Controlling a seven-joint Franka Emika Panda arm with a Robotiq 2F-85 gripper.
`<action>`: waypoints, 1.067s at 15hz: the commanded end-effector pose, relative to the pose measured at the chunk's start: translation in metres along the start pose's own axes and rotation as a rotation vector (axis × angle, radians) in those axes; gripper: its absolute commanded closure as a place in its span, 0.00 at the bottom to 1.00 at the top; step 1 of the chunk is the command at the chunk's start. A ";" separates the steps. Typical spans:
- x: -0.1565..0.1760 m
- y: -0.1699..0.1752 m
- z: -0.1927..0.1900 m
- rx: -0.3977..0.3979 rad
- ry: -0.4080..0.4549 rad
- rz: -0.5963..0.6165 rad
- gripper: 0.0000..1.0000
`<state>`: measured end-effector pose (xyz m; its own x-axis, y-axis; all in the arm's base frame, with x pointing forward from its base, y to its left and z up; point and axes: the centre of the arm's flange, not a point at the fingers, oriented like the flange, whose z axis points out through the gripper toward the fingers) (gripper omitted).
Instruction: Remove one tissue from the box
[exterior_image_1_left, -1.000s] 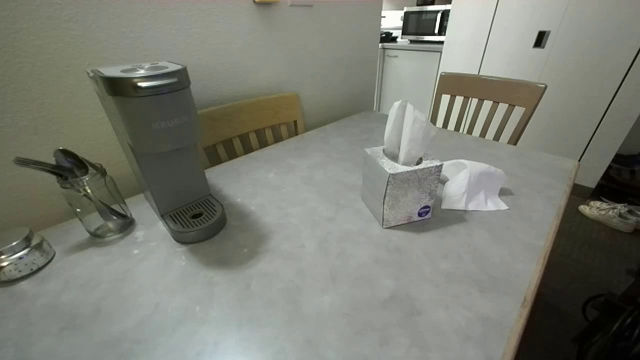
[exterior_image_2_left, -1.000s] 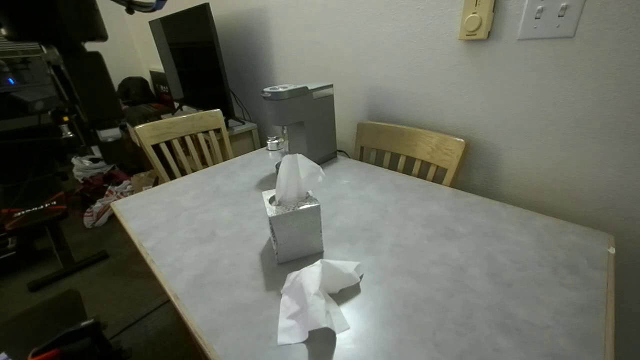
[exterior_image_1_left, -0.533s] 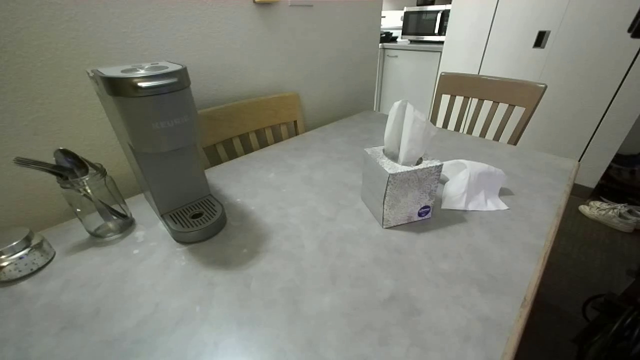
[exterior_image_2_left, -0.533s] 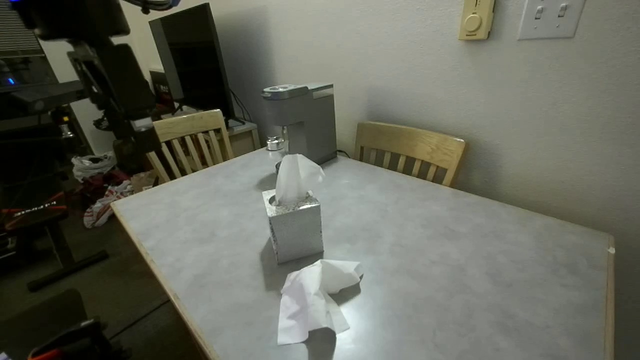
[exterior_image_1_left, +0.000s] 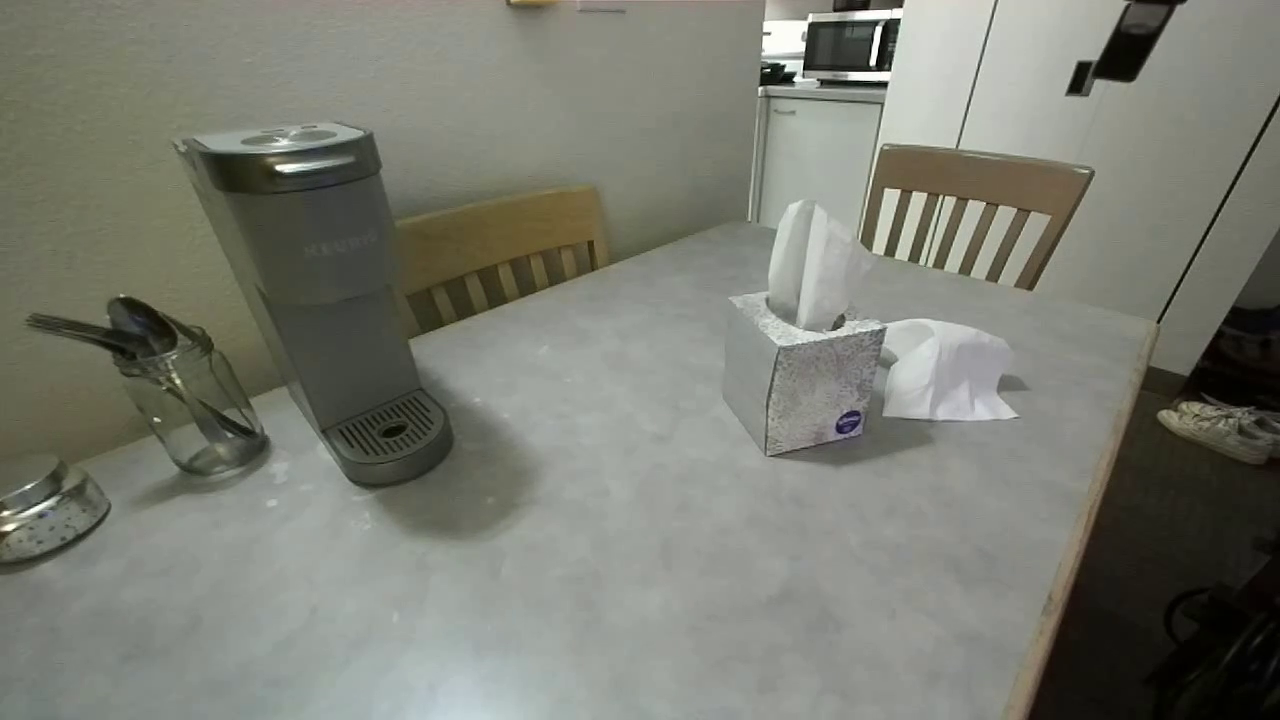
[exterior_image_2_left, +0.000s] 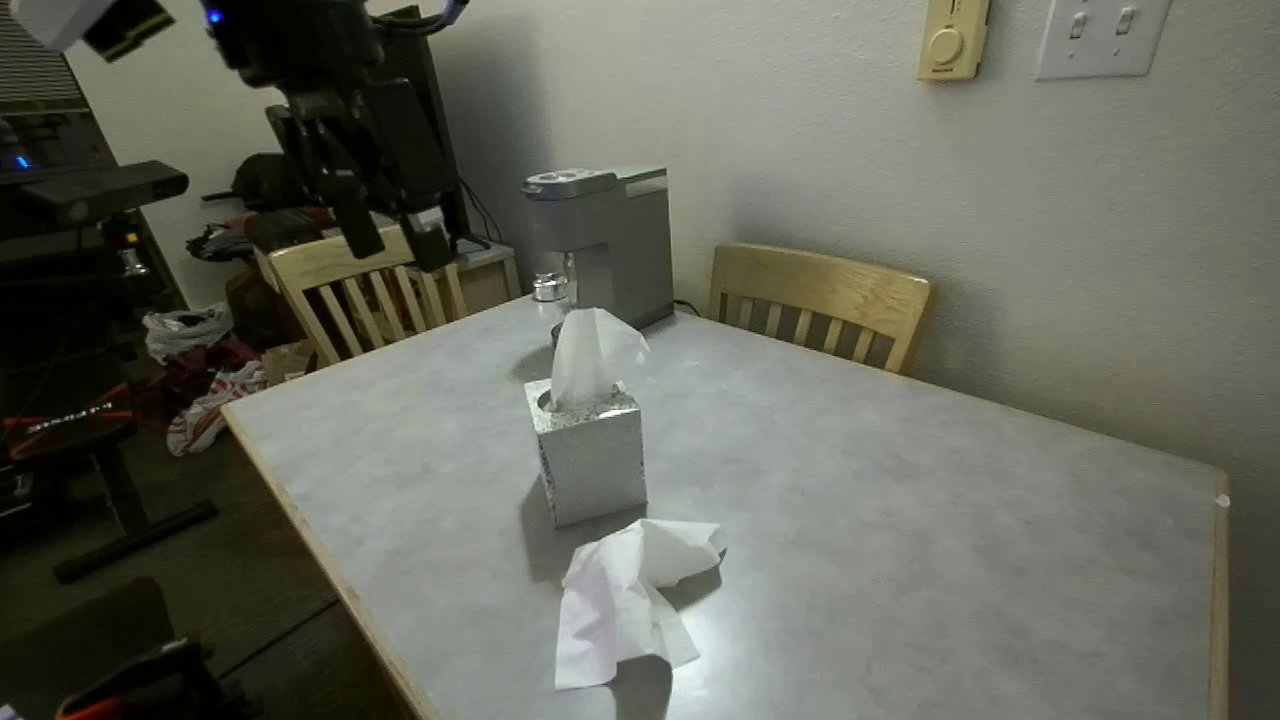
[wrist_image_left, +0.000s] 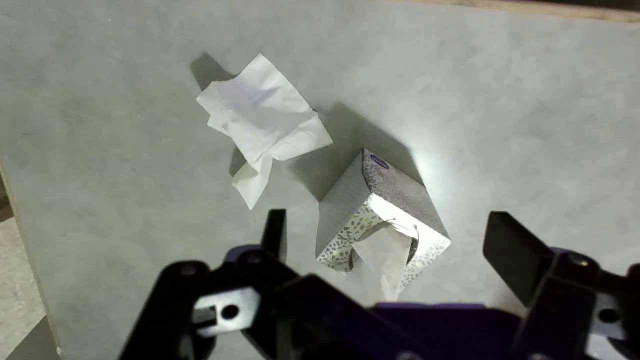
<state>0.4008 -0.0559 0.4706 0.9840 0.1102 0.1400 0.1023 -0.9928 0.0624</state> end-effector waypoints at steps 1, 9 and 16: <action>0.040 0.008 0.010 -0.017 0.006 -0.041 0.00; 0.051 0.008 0.014 -0.011 0.002 -0.051 0.00; 0.055 0.005 0.032 0.014 -0.001 -0.048 0.00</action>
<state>0.4539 -0.0582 0.4623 0.9787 0.1547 0.1349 0.1454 -0.9864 0.0761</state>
